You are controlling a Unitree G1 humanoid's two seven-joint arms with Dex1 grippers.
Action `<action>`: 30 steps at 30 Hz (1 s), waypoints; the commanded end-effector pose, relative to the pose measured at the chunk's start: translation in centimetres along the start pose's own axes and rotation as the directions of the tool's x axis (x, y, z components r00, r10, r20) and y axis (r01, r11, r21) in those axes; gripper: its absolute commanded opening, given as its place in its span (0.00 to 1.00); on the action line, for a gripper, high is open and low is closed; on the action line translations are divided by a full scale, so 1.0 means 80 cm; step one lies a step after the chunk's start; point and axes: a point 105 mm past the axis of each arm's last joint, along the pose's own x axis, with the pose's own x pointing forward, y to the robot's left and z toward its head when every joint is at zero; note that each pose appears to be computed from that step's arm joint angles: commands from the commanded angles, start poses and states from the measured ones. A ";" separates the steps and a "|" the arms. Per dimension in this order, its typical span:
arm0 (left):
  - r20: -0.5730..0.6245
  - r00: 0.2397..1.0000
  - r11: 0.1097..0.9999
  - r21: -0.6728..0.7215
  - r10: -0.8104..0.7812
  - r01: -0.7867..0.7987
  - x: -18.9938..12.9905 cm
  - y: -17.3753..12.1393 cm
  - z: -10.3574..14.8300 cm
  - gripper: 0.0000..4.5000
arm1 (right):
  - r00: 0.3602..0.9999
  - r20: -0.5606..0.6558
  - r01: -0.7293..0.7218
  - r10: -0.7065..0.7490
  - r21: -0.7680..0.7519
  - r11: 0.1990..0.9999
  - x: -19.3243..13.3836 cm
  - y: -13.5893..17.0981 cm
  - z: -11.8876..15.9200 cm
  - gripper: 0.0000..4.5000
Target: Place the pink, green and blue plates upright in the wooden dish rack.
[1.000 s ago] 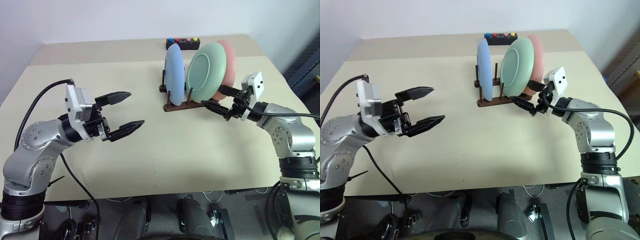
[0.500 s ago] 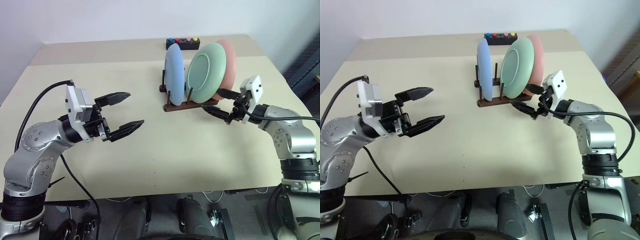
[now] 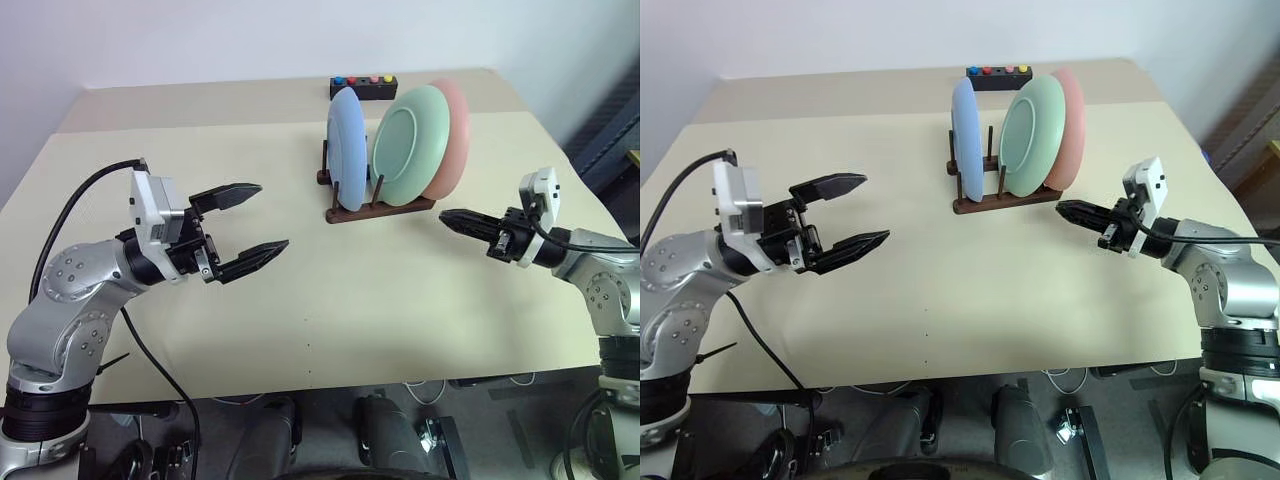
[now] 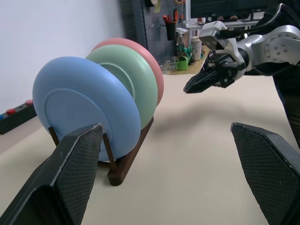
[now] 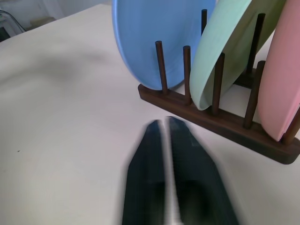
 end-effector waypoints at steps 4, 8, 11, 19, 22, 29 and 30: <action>0.017 1.000 0.999 0.042 0.002 -0.002 0.000 0.002 0.011 1.00 | 0.998 0.012 0.059 -0.058 -0.120 0.991 0.018 -0.008 0.007 0.01; 0.013 1.000 0.999 0.043 0.007 -0.008 -0.002 0.002 0.010 1.00 | 0.994 0.023 0.112 -0.110 -0.166 0.980 0.031 -0.021 0.009 0.01; 0.013 1.000 0.999 0.045 0.012 -0.012 -0.002 0.001 0.011 1.00 | 0.990 0.037 0.141 -0.136 -0.208 0.968 0.038 -0.029 0.016 0.01; 0.016 1.000 0.998 0.048 0.027 -0.027 -0.004 0.001 0.013 1.00 | 0.989 0.091 0.138 -0.120 -0.234 0.962 0.048 -0.033 0.035 0.01; 0.017 0.999 0.998 0.046 0.032 -0.033 -0.004 0.002 0.012 1.00 | 0.990 0.113 0.114 -0.087 -0.255 0.960 0.051 -0.025 0.049 0.01; 0.019 0.999 0.999 0.040 0.036 -0.036 -0.004 0.003 0.010 1.00 | 0.987 0.155 0.086 -0.036 -0.329 0.940 0.058 -0.010 0.087 0.01; 0.020 0.999 0.999 0.040 0.035 -0.036 -0.003 0.002 0.009 1.00 | 0.987 0.158 0.087 -0.034 -0.338 0.937 0.059 -0.008 0.091 0.01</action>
